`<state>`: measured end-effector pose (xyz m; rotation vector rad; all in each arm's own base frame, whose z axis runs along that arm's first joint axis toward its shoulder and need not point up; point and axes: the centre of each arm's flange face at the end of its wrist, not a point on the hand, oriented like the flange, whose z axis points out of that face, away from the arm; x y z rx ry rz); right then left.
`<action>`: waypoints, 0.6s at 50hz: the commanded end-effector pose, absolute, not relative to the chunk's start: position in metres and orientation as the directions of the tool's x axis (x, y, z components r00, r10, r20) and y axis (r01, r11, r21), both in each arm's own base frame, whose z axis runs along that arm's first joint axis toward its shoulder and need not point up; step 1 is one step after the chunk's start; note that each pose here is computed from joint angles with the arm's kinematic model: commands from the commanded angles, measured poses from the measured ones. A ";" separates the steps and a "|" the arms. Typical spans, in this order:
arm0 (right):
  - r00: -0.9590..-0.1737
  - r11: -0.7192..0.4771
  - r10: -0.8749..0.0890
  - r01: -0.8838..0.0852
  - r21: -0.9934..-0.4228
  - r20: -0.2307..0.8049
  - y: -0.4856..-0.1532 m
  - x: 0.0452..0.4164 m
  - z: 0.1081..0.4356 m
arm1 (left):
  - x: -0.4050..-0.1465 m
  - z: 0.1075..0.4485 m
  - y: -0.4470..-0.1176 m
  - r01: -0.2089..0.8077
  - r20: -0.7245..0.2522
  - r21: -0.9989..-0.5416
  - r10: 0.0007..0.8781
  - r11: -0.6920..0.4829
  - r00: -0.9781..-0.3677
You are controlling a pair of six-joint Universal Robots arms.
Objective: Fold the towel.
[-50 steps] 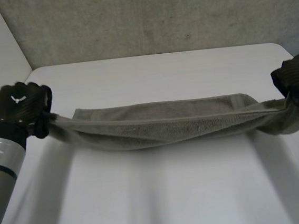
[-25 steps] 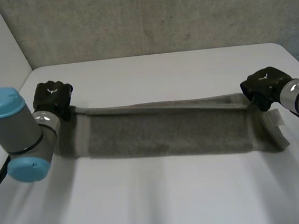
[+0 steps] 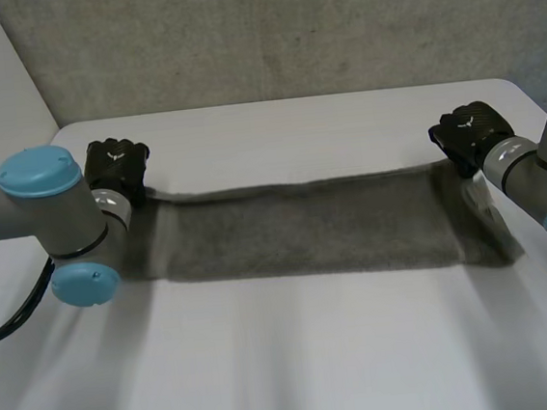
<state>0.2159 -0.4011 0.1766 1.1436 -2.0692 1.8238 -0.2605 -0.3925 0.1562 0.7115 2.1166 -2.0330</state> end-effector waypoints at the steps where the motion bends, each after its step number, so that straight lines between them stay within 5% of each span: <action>1: -0.694 -0.049 -0.411 -0.630 -0.775 0.591 -0.404 0.217 0.177 | -0.264 0.156 -0.388 0.433 -0.411 -0.901 0.274 0.021 -0.869; 6: -0.686 -0.125 -0.369 -0.632 -0.765 0.627 -0.410 0.218 0.181 | -0.265 0.162 -0.387 0.430 -0.408 -0.903 0.273 0.024 -0.871; 14: -0.573 -0.260 -0.293 -0.722 -0.641 0.765 -0.408 0.217 0.184 | -0.256 0.185 -0.379 0.410 -0.394 -0.912 0.254 0.010 -0.883; 22: -0.565 -0.416 -0.243 -0.674 -0.611 0.789 -0.402 0.215 0.215 | -0.251 0.198 -0.361 0.407 -0.393 -0.913 0.262 0.002 -0.882; 30: -0.591 -0.363 -0.267 -0.670 -0.648 0.761 -0.402 0.202 0.212 | -0.251 0.196 -0.345 0.413 -0.391 -0.911 0.284 0.018 -0.875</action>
